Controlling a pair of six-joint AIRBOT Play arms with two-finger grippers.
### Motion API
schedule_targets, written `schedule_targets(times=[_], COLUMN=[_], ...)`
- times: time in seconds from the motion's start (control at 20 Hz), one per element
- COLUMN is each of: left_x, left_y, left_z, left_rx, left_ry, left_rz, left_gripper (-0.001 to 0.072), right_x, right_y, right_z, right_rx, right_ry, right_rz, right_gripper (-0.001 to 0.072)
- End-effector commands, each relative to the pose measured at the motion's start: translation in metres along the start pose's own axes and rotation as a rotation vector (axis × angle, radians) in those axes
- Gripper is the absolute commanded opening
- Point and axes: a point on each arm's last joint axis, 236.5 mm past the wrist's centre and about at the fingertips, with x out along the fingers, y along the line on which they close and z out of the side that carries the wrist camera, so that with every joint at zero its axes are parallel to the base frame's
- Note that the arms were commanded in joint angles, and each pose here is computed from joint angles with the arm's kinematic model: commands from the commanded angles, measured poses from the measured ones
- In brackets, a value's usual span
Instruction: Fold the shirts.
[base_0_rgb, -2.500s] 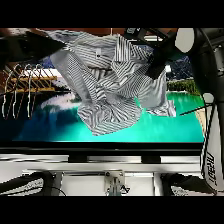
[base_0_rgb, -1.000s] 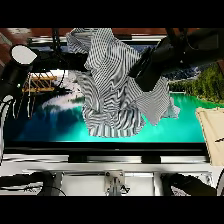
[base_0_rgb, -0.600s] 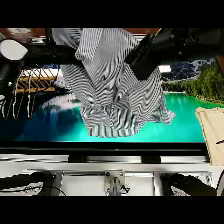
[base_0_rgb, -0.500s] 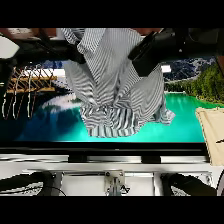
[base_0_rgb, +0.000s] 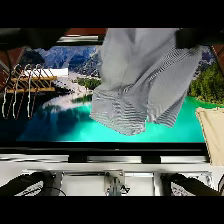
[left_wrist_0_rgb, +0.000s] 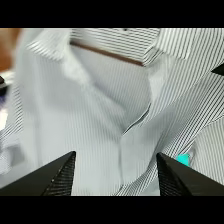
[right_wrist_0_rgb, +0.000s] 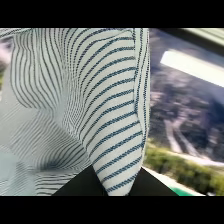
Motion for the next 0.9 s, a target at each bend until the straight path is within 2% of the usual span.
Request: schedule_targets(times=[0.0, 0.15, 0.4, 0.6, 0.85], left_x=[-0.017, -0.019, -0.019, -0.019, -0.019], left_y=[-0.006, -0.005, -0.006, -0.006, -0.006], left_z=[0.012, 0.013, 0.013, 0.012, 0.013], left_rx=[0.037, 0.035, 0.035, 0.016, 0.004], left_ry=[-0.025, -0.028, -0.028, -0.026, -0.027], left_rz=[0.022, 0.027, 0.026, 0.025, 0.024], left_gripper=[0.0612, 0.0611, 0.061, 0.061, 0.0607], right_x=[-0.053, -0.139, -0.264, -0.311, -0.317], right_y=[-0.111, -0.19, -0.258, -0.293, -0.33], right_z=[0.001, -0.018, -0.069, -0.111, -0.137], right_rx=[0.137, 0.249, 0.392, 0.532, 0.619], right_ry=[-0.067, -0.116, -0.121, -0.106, -0.116], right_rz=[-0.36, -0.678, -1.059, -1.234, -1.296], right_gripper=[0.0083, 0.0083, 0.0083, 0.0083, 0.0083])
